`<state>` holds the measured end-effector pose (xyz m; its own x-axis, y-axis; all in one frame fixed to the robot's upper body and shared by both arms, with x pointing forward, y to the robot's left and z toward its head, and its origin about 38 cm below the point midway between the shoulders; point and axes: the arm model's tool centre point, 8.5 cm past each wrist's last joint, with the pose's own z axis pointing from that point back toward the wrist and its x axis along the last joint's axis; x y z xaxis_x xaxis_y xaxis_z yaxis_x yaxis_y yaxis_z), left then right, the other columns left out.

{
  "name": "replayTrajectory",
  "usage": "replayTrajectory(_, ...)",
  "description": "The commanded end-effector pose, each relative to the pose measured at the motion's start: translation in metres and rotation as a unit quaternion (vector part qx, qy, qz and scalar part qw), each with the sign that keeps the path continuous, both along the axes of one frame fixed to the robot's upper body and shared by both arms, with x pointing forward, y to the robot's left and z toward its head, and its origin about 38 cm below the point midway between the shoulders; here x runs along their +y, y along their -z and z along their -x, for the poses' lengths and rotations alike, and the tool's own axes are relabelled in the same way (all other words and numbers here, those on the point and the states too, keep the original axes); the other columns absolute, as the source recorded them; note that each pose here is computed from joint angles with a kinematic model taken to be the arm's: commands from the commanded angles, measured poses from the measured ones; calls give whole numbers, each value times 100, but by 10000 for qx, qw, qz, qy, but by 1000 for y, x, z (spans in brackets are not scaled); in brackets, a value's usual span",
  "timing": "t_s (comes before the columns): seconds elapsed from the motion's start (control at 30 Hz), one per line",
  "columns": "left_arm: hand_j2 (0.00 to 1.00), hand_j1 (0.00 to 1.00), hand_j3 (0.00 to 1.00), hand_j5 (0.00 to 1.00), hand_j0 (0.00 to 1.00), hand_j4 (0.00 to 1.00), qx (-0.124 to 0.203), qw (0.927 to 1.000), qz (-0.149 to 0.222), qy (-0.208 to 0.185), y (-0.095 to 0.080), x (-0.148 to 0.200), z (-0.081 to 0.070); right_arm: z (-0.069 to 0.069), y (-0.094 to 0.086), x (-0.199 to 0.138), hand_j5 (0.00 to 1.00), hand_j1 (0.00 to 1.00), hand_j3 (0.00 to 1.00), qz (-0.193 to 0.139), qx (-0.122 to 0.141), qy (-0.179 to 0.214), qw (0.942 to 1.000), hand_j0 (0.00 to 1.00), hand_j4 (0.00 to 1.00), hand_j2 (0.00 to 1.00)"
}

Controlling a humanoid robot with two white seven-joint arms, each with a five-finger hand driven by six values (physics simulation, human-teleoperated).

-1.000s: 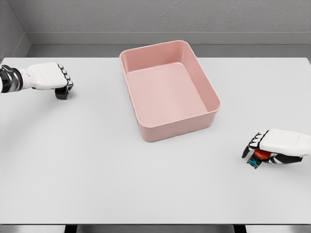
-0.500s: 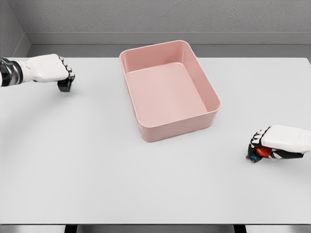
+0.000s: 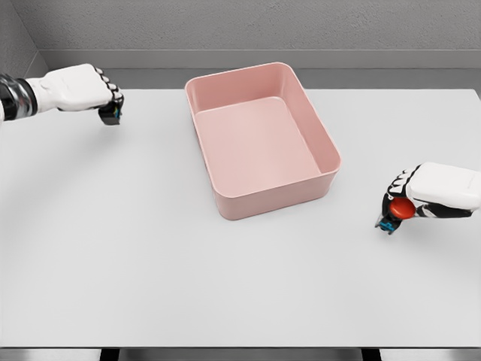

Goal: Put the industrial switch in the basket with both arms

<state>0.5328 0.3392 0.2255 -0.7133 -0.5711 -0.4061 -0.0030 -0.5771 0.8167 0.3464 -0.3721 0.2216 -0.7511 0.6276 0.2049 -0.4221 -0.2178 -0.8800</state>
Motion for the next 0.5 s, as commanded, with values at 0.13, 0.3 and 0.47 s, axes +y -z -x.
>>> replayTrajectory(0.13,48,48,48,48,48,48,-42,9995,318,80,-6,-15,-4,0,-2,1,50,50,50,-136,42,27,9999,50,50,50)
replayTrajectory(0.3,48,48,48,48,48,48,-25,9986,510,170,-8,-28,-5,-1,-4,1,51,51,51,-340,105,83,9993,51,51,51)
replayTrajectory(0.47,48,48,48,48,48,48,-87,9974,669,233,-15,-37,-8,-3,-11,2,51,51,51,-509,110,112,9986,51,51,51)
